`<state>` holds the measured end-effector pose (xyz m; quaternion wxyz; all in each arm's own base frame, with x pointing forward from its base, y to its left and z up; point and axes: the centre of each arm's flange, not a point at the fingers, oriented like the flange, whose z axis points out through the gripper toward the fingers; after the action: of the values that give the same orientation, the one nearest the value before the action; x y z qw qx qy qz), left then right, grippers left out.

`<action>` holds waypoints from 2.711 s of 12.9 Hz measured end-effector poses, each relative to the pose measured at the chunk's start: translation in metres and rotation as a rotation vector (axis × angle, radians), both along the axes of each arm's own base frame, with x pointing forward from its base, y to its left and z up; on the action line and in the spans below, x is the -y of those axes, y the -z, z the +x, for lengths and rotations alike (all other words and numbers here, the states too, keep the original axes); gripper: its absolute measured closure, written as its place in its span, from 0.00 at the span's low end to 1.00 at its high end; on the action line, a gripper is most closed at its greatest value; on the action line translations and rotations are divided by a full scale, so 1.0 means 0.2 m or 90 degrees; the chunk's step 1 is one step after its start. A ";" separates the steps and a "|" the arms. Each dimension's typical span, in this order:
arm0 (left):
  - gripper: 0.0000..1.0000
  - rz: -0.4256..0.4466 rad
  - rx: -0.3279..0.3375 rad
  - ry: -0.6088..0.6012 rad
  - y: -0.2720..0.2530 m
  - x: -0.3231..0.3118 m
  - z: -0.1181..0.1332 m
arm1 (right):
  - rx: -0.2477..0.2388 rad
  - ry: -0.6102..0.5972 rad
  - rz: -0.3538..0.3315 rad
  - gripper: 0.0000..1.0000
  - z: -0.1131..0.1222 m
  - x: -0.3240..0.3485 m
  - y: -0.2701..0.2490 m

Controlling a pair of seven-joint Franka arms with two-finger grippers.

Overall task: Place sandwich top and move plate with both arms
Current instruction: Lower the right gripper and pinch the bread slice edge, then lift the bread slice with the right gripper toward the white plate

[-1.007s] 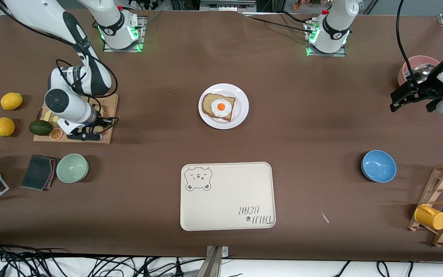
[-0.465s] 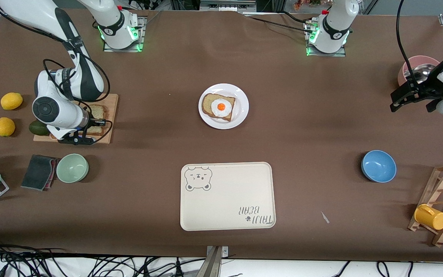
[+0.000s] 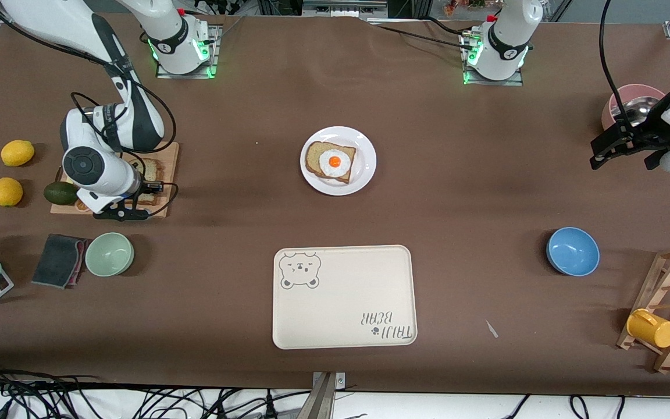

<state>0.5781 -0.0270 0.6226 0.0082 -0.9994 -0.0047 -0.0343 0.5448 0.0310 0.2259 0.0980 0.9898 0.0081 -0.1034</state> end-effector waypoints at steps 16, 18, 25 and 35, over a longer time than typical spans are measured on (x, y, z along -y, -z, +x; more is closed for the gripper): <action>0.00 0.000 0.000 0.000 0.00 0.00 0.00 | -0.018 0.022 -0.027 0.49 -0.03 -0.01 0.15; 0.00 0.000 0.000 0.000 0.00 0.00 0.00 | -0.017 0.021 -0.030 0.62 -0.03 -0.01 0.15; 0.00 0.000 0.000 0.000 0.00 0.00 0.00 | -0.016 0.022 -0.032 0.90 -0.03 -0.01 0.15; 0.00 0.000 0.000 0.008 0.00 0.03 0.00 | -0.063 0.015 -0.055 0.95 0.12 -0.02 -0.09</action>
<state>0.5779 -0.0337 0.6223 0.0077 -0.9994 0.0012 -0.0341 0.5691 0.0359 0.2446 0.1387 0.9784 -0.0034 -0.1534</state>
